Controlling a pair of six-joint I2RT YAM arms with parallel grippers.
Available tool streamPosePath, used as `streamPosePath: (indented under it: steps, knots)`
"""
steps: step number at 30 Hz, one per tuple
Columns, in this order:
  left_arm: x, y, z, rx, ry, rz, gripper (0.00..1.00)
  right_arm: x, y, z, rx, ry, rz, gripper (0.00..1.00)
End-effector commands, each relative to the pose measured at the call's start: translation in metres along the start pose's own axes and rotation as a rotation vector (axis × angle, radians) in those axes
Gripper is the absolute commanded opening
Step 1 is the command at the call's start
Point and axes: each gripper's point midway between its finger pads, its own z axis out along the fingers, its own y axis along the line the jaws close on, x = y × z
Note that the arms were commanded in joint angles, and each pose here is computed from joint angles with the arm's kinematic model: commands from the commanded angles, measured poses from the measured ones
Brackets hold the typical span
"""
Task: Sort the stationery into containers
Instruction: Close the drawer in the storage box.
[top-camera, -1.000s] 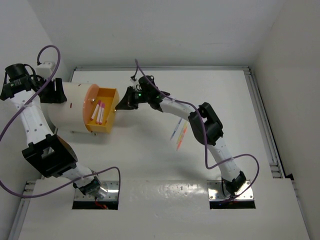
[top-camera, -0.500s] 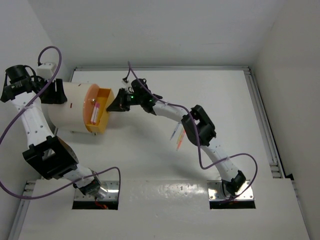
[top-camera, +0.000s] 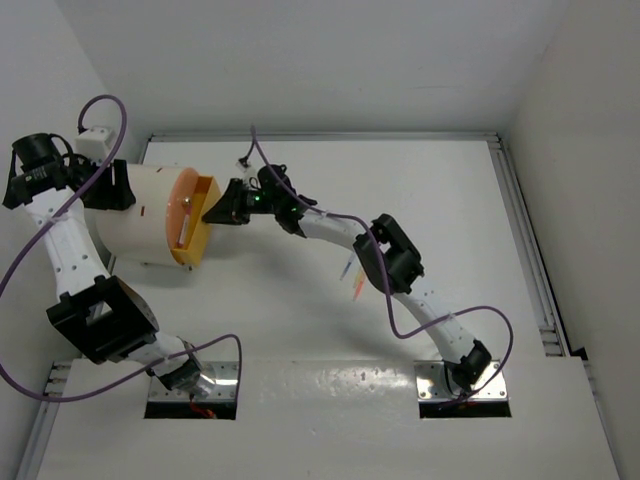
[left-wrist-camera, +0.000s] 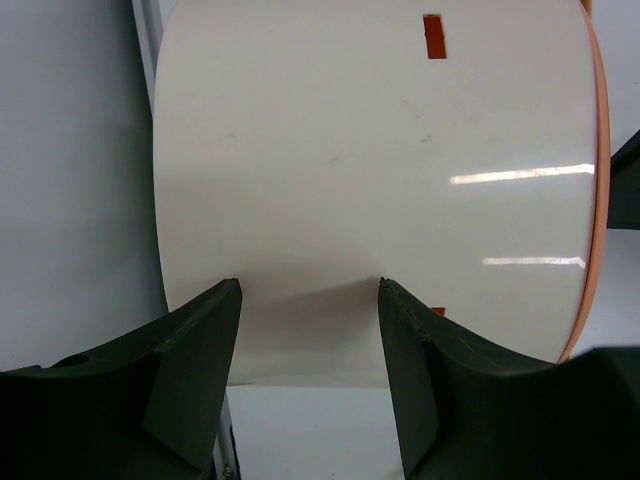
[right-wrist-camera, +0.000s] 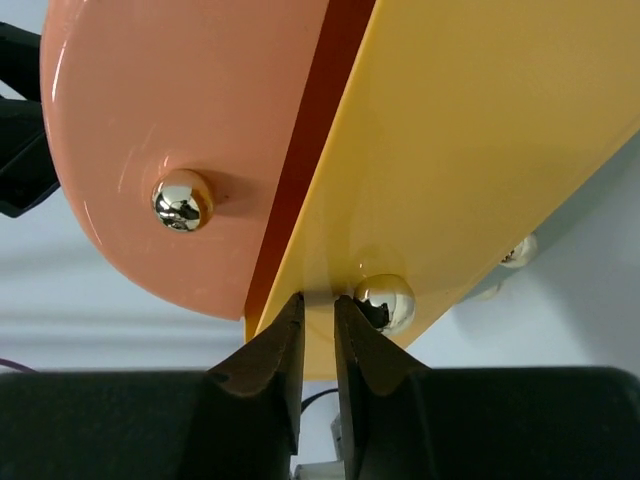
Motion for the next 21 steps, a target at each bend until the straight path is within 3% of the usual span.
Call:
streamPosePath:
  steps: [1, 9, 16, 21]
  knots:
    - [0.050, -0.021, 0.021, 0.113, 0.166, -0.056, 0.63, -0.010, 0.013, 0.011, -0.076, -0.065, -0.076, 0.19]
    - [0.055, -0.028, 0.022, 0.142, 0.165, -0.041, 0.63, -0.008, 0.010, 0.024, -0.108, -0.098, -0.122, 0.21]
    - [0.061, -0.032, 0.023, 0.155, 0.173, -0.032, 0.63, -0.007, 0.007, 0.035, -0.125, -0.133, -0.169, 0.11]
    - [0.066, -0.035, 0.026, 0.172, 0.189, -0.039, 0.62, -0.005, 0.004, 0.042, -0.131, -0.162, -0.232, 0.12]
